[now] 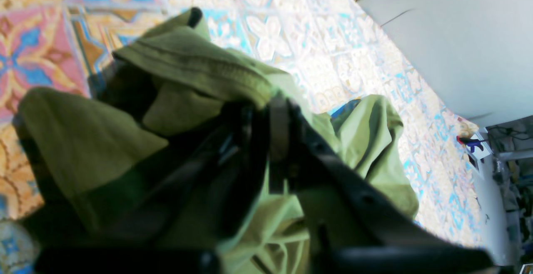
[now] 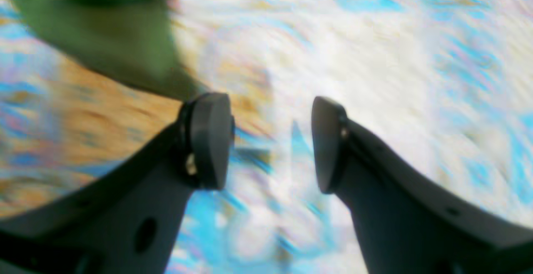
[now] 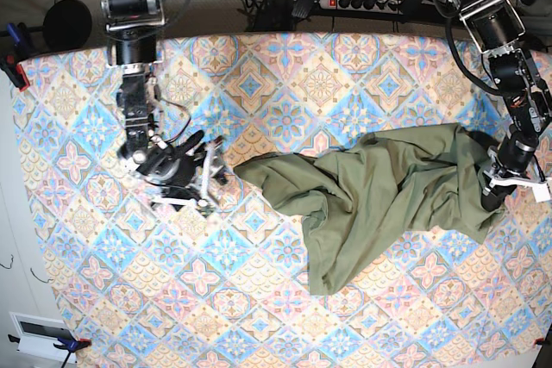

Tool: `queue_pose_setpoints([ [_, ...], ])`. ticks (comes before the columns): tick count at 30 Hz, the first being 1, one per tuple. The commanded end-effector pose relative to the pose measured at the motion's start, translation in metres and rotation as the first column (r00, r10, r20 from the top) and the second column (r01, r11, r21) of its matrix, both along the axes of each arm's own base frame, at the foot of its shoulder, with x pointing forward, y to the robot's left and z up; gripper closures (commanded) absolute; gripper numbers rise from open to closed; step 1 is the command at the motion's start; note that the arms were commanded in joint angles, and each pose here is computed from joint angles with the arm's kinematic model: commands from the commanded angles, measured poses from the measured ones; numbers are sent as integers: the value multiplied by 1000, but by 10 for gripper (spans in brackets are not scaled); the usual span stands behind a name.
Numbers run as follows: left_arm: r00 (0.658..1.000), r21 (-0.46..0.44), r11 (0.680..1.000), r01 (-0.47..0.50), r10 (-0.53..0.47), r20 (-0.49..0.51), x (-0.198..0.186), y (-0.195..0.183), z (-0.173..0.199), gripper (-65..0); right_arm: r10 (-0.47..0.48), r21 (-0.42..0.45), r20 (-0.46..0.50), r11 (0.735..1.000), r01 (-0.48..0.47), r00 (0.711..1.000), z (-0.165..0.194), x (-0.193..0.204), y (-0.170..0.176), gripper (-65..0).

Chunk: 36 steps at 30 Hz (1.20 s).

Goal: Layout the t-shirt on the table in an organized manner, then fold the t-shirt properly

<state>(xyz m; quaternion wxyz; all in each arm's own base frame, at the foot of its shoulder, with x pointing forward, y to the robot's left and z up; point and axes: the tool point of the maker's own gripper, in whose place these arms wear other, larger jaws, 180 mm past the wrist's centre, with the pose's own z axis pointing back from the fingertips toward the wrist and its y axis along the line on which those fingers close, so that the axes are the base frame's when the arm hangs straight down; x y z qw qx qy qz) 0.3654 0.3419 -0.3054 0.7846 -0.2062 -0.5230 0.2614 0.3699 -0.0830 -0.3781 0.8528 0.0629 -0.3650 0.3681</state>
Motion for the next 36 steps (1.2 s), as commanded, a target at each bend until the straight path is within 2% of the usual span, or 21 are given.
queue_pose_setpoints([
  [1,998,23,1000,-5,4,62,8,8,23,-77,17,45,65,999,-20,998,22,12,11,-299],
  [6,998,24,1000,-4,3,59,8,7,22,-84,67,236,57,969,-78,996,37,6,49,-299],
  [9,998,24,1000,-4,3,58,7,7,22,-84,71,297,47,951,-81,996,40,5,57,-299],
  [15,999,25,1000,-3,2,54,7,7,21,-84,69,320,-66,946,-44,995,6,-4,64,-299],
  [21,998,25,1000,-2,0,55,7,7,21,-84,57,356,-68,934,-29,996,3,8,67,-299],
  [28,998,25,1000,-2,0,55,7,7,21,-84,45,358,-147,934,11,988,-23,-1,64,-299],
  [34,998,25,1000,-2,0,55,7,7,21,-84,73,346,-157,938,-15,985,-26,-6,71,-295],
  [36,998,25,1000,-2,0,55,7,7,21,-84,120,336,-157,940,-61,980,-28,-13,84,-254],
])
